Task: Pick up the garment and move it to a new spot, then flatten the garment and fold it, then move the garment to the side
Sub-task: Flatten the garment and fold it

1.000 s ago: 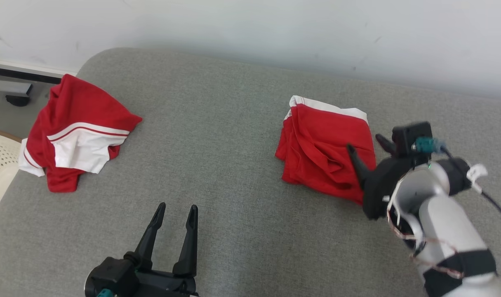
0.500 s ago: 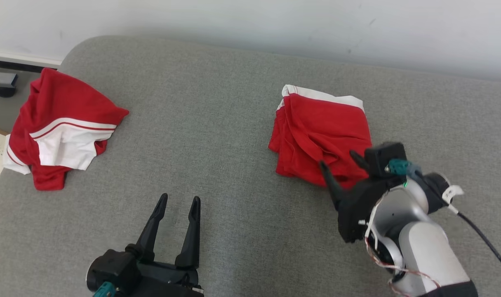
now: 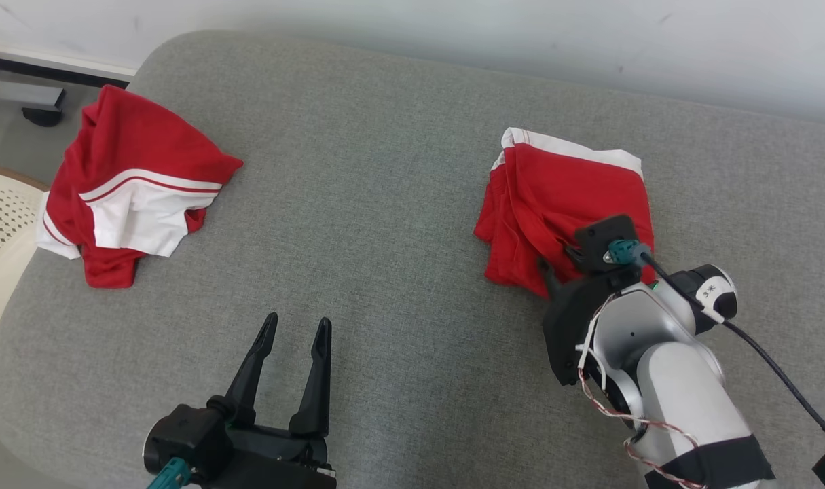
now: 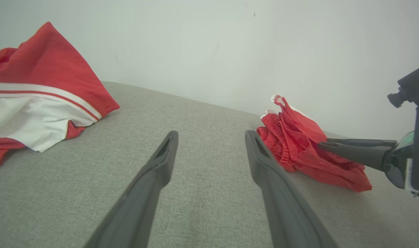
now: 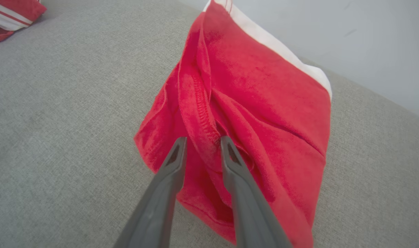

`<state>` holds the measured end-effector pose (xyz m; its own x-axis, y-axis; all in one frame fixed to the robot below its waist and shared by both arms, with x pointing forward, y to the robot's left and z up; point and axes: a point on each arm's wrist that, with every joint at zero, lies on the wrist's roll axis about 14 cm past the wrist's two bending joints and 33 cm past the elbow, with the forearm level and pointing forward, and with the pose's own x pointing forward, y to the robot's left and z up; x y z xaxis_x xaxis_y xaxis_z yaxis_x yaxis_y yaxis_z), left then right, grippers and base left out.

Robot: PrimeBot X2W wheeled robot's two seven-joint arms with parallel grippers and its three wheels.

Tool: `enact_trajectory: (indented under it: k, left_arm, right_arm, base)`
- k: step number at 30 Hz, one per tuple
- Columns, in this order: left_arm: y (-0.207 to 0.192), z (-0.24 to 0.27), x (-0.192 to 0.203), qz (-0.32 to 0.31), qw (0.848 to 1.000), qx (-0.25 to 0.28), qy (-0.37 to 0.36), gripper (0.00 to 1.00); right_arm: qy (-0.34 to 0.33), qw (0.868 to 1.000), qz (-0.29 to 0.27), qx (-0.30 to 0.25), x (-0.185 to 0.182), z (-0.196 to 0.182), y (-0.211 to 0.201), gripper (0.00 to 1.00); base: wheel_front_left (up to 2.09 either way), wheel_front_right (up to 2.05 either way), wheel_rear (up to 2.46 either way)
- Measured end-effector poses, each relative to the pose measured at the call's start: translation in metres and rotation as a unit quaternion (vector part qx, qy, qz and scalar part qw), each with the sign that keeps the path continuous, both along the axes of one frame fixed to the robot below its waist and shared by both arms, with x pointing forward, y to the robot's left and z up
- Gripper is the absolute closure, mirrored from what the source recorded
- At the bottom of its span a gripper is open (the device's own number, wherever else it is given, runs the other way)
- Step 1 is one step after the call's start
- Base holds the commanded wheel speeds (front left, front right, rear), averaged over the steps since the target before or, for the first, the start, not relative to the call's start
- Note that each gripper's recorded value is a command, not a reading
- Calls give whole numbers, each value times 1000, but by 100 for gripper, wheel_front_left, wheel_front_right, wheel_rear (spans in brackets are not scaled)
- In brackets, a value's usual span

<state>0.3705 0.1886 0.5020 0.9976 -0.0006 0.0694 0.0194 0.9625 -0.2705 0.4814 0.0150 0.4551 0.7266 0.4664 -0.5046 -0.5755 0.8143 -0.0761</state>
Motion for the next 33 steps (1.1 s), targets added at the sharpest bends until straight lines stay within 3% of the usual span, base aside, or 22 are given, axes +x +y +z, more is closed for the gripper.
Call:
enact_trajectory:
  k: [4,9,13,14,20,24,33]
  left_arm:
    - [3,-2,-1,5,1000,1,3,0]
    - [4,-4,1,6,1000,1,6,0]
    - [2,-5,3,3,1000,1,8,0]
    - [1,-6,4,1,1000,1,8,0]
    - [0,-4,7,-1,1000,2,5,0]
    - [2,-3,5,2,1000,3,4,0]
    - [6,2,1,7,1000,4,-2,0]
  right_arm:
    - [-2,1000,7,-11,-6,-6,2,42]
    - [-7,1000,5,-17,-13,-10,-3,44]
    - [-11,1000,-1,-29,-13,-13,-11,52]
    - [-15,999,-2,-33,-11,-13,-13,58]
    - [-25,999,4,-42,-5,-14,-10,69]
    - [-31,998,10,-49,-4,-15,-7,100]
    - [-44,998,21,-46,-5,-7,0,100]
  base:
    - [0,0,0]
    - [0,0,0]
    - [0,0,0]
    - [0,0,0]
    - [0,0,0]
    - [0,0,0]
    - [0,0,0]
